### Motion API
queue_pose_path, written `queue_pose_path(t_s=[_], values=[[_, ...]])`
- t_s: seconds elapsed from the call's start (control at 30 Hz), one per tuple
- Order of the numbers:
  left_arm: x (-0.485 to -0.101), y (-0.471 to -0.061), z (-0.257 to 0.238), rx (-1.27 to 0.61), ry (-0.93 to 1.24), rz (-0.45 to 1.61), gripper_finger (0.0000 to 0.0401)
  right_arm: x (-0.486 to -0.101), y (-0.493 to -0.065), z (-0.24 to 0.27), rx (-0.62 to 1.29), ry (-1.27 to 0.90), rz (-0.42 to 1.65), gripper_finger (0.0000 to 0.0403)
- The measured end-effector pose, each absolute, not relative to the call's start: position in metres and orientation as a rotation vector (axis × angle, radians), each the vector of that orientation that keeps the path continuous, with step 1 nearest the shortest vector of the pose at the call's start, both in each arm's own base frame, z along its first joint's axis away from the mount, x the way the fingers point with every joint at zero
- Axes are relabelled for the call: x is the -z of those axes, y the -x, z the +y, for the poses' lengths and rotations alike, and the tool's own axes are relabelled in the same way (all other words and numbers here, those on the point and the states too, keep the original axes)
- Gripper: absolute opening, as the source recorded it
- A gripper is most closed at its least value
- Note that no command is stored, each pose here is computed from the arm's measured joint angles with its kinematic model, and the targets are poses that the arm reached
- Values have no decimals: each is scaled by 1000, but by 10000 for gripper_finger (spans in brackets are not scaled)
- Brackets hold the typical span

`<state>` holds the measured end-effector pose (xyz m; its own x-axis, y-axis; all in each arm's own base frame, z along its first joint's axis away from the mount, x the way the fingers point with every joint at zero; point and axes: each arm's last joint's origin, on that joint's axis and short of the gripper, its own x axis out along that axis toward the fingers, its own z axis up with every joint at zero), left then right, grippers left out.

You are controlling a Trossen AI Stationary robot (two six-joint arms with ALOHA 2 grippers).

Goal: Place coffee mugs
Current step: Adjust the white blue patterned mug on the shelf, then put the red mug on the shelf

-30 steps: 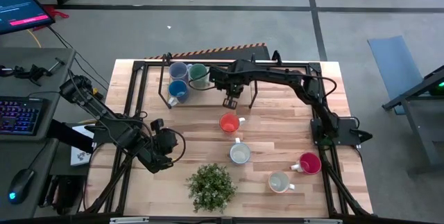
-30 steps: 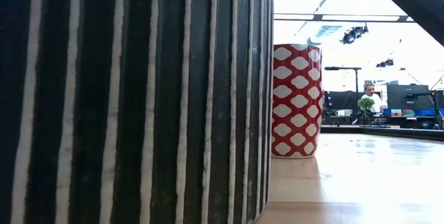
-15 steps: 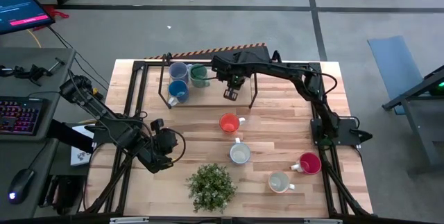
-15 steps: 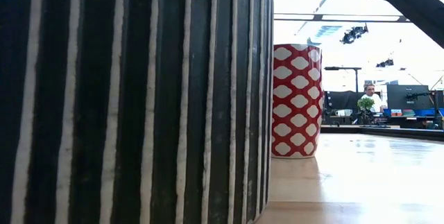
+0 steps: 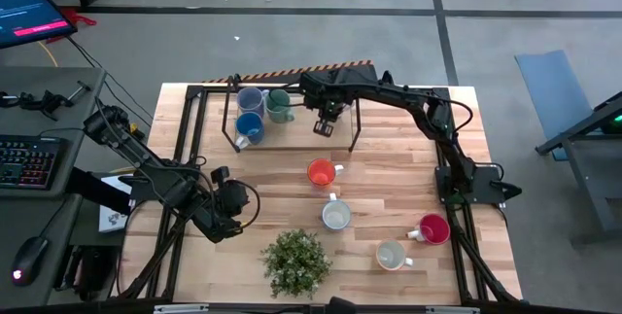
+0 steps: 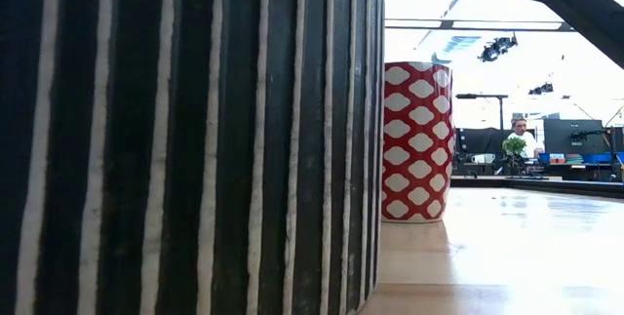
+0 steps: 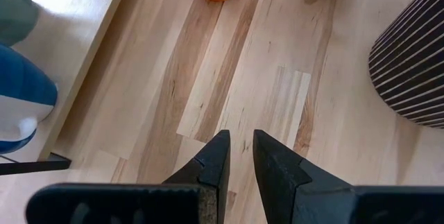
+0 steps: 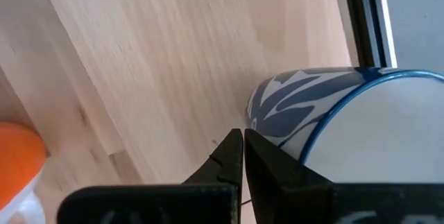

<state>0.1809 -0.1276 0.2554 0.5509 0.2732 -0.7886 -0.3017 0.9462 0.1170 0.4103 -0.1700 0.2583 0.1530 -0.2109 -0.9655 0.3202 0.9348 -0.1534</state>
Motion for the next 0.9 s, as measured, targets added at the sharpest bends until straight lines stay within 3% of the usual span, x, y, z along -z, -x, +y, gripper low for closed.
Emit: queue_pose_path(t_s=[0.9], values=[[-255,-181,-128,-340,34,927,55,-259,-410,-182,357,-123,1312,5]])
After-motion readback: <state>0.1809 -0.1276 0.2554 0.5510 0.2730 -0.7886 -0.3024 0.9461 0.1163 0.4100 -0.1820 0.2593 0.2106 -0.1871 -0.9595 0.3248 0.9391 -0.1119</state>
